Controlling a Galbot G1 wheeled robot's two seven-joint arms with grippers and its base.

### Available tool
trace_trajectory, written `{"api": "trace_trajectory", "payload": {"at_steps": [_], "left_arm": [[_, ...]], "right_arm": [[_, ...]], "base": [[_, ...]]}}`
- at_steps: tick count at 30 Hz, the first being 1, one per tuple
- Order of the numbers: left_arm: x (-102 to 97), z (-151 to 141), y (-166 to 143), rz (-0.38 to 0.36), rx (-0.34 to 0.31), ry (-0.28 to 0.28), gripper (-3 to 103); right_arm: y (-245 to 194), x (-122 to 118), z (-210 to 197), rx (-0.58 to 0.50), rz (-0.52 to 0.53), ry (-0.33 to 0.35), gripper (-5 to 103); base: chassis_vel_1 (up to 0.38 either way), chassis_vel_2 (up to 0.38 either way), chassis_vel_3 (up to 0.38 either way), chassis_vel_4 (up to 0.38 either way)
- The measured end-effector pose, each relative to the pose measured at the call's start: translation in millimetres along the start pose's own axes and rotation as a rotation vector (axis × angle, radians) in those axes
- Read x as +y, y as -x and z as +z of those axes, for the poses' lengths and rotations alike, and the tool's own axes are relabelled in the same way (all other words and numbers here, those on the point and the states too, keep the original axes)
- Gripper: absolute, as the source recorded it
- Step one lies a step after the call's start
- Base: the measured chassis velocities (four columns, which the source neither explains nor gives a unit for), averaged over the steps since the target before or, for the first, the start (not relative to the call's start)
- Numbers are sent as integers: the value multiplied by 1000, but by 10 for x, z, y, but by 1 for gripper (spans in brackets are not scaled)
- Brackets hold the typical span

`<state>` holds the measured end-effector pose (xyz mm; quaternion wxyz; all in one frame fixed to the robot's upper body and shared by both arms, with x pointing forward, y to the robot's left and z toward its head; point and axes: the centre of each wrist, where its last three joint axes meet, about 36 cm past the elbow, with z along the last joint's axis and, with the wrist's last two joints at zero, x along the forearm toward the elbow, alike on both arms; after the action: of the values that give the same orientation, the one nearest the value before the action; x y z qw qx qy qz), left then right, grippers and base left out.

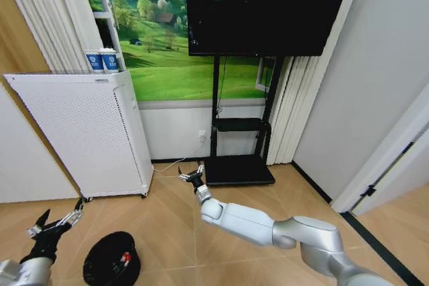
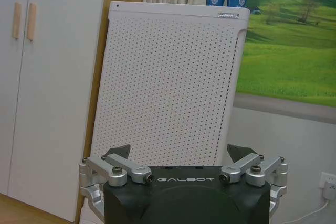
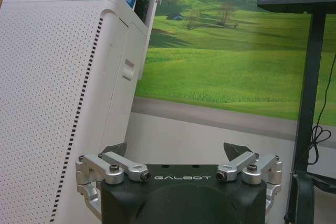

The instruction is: Pick up the trash bin and place the garbage on the floor into it.

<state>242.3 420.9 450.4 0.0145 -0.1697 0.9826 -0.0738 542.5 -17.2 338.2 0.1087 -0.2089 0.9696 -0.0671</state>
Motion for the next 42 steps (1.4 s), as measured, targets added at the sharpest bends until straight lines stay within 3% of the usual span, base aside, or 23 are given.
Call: {"api": "trace_trajectory", "payload": {"at_steps": [6,13,21,24,25,27,28,31,32,34,42], "left_arm": [[-1,-8,14,5,-2,4,100],[11,-38,55,3,-11,10,100],[38,-85,113,3,-40,19,100],[57,-74,121,-2,-51,25,100],[57,-74,121,-2,-51,25,100],[59,-68,125,-3,-54,26,100],[59,-68,125,-3,-54,26,100],[46,-39,114,-5,-55,27,100],[46,-39,114,-5,-55,27,100],[41,-17,95,-8,-57,31,100],[45,6,64,-14,-61,38,100]], "right_arm": [[77,-52,-36,10,0,5,100],[300,-165,-134,101,44,31,100],[512,-558,-229,298,163,44,100],[492,-1043,-127,355,225,47,100],[492,-1043,-127,355,225,47,100],[379,-1490,-39,366,244,26,100],[379,-1490,-39,366,244,26,100],[110,-2156,120,352,284,-6,100],[110,-2156,120,352,284,-6,100],[-162,-2481,163,321,264,-5,100],[-737,-2880,266,203,165,-11,100]], "base": [[0,0,0,0],[0,0,0,0],[0,0,0,0],[0,0,0,0],[0,0,0,0],[0,0,0,0],[0,0,0,0],[0,0,0,0],[0,0,0,0],[0,0,0,0],[0,0,0,0]]}}
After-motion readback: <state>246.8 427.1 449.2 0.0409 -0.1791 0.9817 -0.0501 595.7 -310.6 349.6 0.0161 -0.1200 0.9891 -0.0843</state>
